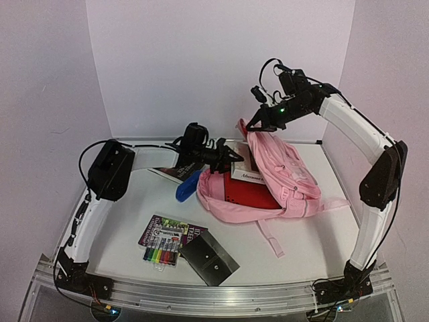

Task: Pack the student bag
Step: Place the book in the student bag.

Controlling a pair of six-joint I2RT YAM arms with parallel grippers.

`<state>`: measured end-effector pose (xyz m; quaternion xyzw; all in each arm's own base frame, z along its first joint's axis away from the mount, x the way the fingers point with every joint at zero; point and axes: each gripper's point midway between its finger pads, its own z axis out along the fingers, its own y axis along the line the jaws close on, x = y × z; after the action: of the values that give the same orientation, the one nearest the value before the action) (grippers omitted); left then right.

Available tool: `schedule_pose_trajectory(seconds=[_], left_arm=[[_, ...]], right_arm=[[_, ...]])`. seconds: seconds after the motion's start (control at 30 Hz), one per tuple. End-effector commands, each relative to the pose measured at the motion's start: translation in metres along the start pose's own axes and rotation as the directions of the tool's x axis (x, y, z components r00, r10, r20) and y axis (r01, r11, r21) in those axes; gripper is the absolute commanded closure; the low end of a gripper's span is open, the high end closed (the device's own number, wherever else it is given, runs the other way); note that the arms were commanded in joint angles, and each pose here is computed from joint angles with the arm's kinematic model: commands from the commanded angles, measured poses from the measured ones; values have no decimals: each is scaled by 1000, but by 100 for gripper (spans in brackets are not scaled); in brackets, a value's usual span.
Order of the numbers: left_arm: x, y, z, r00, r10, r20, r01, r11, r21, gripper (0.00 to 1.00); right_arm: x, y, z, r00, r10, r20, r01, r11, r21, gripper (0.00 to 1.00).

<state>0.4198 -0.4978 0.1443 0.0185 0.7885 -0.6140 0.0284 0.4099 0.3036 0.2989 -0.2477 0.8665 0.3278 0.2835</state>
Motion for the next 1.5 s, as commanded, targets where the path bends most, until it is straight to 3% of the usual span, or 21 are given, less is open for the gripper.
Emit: schedule_pose_trajectory(seconds=[0.0, 0.17, 0.37, 0.5, 0.73, 1.13, 1.23, 1.33, 1.47], left_arm=[[0, -16, 29, 997, 73, -26, -74, 996, -52, 63], [5, -10, 8, 994, 103, 30, -97, 982, -160, 41], [12, -18, -23, 986, 161, 52, -138, 942, -306, 21], [14, -16, -34, 984, 162, 70, -127, 926, -356, 23], [14, -5, -6, 995, 100, 13, -94, 961, -262, 40], [-6, -6, 34, 997, 81, -6, -81, 986, -143, 54], [-5, -18, 24, 992, 123, 1, -121, 981, -154, 47], [-8, -28, -8, 988, 145, 57, -130, 970, -204, 33], [-19, -34, -59, 978, 167, 125, -125, 950, -285, 25]], right_arm=[[-53, 26, -35, 976, -92, 196, 106, 993, -58, 100], [-51, 18, -39, 979, -72, 193, 84, 995, -56, 100], [-46, 13, -40, 981, -65, 183, 78, 995, -60, 100], [-41, 13, -42, 983, -63, 173, 76, 995, -68, 100], [-32, 15, -40, 987, -55, 153, 70, 993, -94, 100], [-20, 13, -37, 991, -41, 126, 54, 993, -102, 100], [-11, 8, -33, 994, -39, 105, 49, 994, -93, 100], [7, -4, -25, 997, -45, 67, 48, 997, -52, 100], [38, -23, -12, 999, -40, -3, 40, 999, -9, 100]])
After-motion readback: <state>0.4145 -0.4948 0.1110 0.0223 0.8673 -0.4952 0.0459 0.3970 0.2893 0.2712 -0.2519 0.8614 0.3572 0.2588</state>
